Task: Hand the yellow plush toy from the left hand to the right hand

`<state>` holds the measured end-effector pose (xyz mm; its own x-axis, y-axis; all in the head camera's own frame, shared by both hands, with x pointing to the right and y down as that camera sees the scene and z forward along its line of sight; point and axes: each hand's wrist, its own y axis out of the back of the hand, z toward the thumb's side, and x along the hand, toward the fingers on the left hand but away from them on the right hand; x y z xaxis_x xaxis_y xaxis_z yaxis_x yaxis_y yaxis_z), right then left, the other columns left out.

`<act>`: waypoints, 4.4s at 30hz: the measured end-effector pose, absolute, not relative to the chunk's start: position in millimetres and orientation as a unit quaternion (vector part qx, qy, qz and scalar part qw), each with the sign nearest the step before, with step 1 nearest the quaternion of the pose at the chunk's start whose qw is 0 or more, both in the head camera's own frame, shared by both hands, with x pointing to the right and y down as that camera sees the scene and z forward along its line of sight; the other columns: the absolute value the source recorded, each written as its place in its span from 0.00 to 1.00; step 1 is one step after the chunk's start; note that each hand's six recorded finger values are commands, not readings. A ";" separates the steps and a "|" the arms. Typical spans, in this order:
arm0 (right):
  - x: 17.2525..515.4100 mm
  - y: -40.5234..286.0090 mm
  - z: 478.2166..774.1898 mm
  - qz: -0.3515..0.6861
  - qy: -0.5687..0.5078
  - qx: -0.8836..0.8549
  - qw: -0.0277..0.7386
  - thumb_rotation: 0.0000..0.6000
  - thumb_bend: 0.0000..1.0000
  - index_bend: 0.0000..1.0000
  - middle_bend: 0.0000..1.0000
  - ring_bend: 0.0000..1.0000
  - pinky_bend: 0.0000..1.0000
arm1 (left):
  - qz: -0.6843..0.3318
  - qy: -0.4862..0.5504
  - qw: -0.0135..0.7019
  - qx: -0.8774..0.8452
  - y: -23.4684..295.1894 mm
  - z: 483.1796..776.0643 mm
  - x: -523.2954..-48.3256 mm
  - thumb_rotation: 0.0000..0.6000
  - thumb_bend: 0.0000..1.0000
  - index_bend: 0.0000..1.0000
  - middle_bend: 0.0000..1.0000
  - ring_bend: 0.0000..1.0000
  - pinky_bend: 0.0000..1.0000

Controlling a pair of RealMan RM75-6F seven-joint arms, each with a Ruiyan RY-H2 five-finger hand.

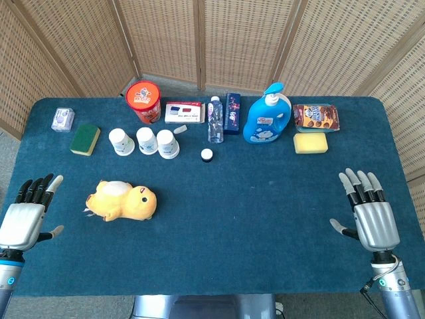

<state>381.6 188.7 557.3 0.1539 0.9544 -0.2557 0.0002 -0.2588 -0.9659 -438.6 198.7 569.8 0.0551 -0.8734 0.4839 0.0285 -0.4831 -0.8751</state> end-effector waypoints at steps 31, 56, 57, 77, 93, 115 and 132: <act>383.7 187.4 556.5 0.517 -0.401 -0.609 0.449 0.85 0.00 0.00 0.00 0.00 0.00 | -0.597 0.273 0.345 -0.671 169.5 647.1 -424.9 1.00 0.02 0.00 0.00 0.00 0.00; 379.0 189.7 558.7 0.506 -0.400 -0.627 0.438 0.85 0.00 0.00 0.00 0.00 0.00 | -0.575 0.238 0.379 -0.685 147.3 700.7 -365.7 1.00 0.16 0.69 0.63 0.57 0.77; 378.7 190.1 559.2 0.505 -0.400 -0.629 0.436 0.85 0.00 0.00 0.00 0.00 0.00 | -0.573 0.241 0.378 -0.686 147.1 700.2 -365.4 1.00 0.16 0.69 0.63 0.57 0.77; 321.7 177.9 577.7 0.400 -0.380 -0.795 0.252 0.88 0.00 0.00 0.03 0.01 0.11 | -0.316 0.355 0.320 -0.819 136.0 660.1 -283.3 1.00 0.15 0.69 0.63 0.57 0.77; 247.6 172.6 574.5 0.336 -0.323 -0.854 0.232 0.89 0.00 0.00 0.03 0.02 0.12 | -0.287 0.328 0.269 -0.859 131.4 690.0 -179.4 1.00 0.14 0.67 0.62 0.56 0.77; 207.9 171.1 588.2 0.329 -0.299 -0.862 0.242 0.91 0.00 0.00 0.03 0.02 0.12 | -0.278 0.288 0.228 -0.888 137.4 680.9 -89.8 1.00 0.14 0.66 0.61 0.55 0.77; 189.6 177.0 594.2 0.295 -0.321 -0.873 0.221 1.00 0.39 0.68 0.68 0.61 0.78 | -0.277 0.293 0.214 -0.890 137.8 677.4 -75.6 1.00 0.13 0.60 0.55 0.50 0.76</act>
<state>189.6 177.0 594.2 0.6200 0.6906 -0.3724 0.4306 -0.6963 -0.5743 -75.6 137.8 677.4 0.6751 -0.6400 0.3670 -0.4031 -0.7367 -0.5430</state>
